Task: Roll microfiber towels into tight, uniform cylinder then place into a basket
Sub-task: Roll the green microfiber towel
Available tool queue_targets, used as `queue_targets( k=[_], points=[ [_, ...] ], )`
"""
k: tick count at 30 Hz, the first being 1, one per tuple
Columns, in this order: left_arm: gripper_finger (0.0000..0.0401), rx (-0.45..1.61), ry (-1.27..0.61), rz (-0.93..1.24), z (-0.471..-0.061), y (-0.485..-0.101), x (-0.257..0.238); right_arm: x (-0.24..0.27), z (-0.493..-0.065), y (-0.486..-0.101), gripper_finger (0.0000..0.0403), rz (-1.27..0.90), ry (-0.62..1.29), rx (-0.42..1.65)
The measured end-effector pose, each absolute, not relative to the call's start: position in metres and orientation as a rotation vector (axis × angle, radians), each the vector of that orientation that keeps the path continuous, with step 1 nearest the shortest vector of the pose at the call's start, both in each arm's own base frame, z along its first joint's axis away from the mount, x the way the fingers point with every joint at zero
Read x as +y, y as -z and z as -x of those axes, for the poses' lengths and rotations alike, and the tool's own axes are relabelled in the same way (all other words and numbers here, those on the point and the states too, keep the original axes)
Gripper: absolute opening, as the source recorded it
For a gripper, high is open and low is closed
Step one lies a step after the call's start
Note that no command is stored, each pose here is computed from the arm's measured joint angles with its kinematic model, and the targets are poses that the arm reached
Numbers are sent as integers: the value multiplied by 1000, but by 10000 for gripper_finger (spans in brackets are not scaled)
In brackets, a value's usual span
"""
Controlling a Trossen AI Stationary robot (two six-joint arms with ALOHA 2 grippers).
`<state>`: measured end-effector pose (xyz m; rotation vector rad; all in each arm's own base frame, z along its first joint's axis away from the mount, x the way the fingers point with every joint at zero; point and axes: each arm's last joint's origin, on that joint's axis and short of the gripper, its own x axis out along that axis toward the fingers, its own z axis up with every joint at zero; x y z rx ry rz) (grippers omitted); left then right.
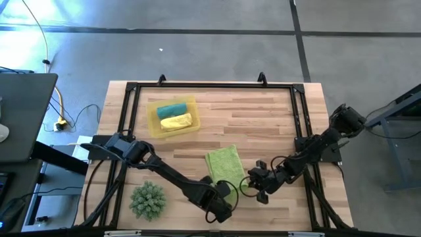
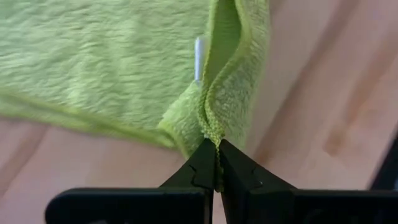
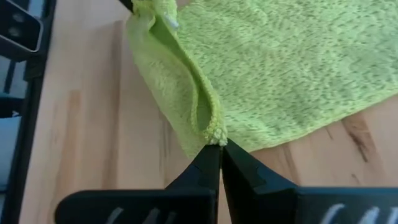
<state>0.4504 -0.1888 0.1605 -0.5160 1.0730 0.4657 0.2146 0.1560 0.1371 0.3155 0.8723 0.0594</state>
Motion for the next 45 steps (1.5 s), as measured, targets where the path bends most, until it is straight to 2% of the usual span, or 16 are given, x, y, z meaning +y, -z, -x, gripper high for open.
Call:
queue_targets(
  k=[6,15,23,29,33,39,45],
  points=[
    [3,1073,-543,526,-447,-159,-186,151,-216,-136,0,-311,-35,887],
    [3,1027,-293,533,-456,-165,-206,161,-211,-137,2,-248,-208,926],
    [3,1031,-282,523,-456,-165,-206,168,-211,-140,64,-80,-366,867],
    [3,1029,-278,527,-455,-165,-208,168,-211,-140,73,7,-407,845],
    [3,1032,-264,526,-454,-166,-212,168,-211,-140,66,8,-410,839],
    [3,1038,-256,525,-454,-166,-212,169,-211,-140,8,11,-415,839],
    [3,1038,-256,525,-454,-166,-212,174,-210,-143,4,4,-438,811]
  ],
)
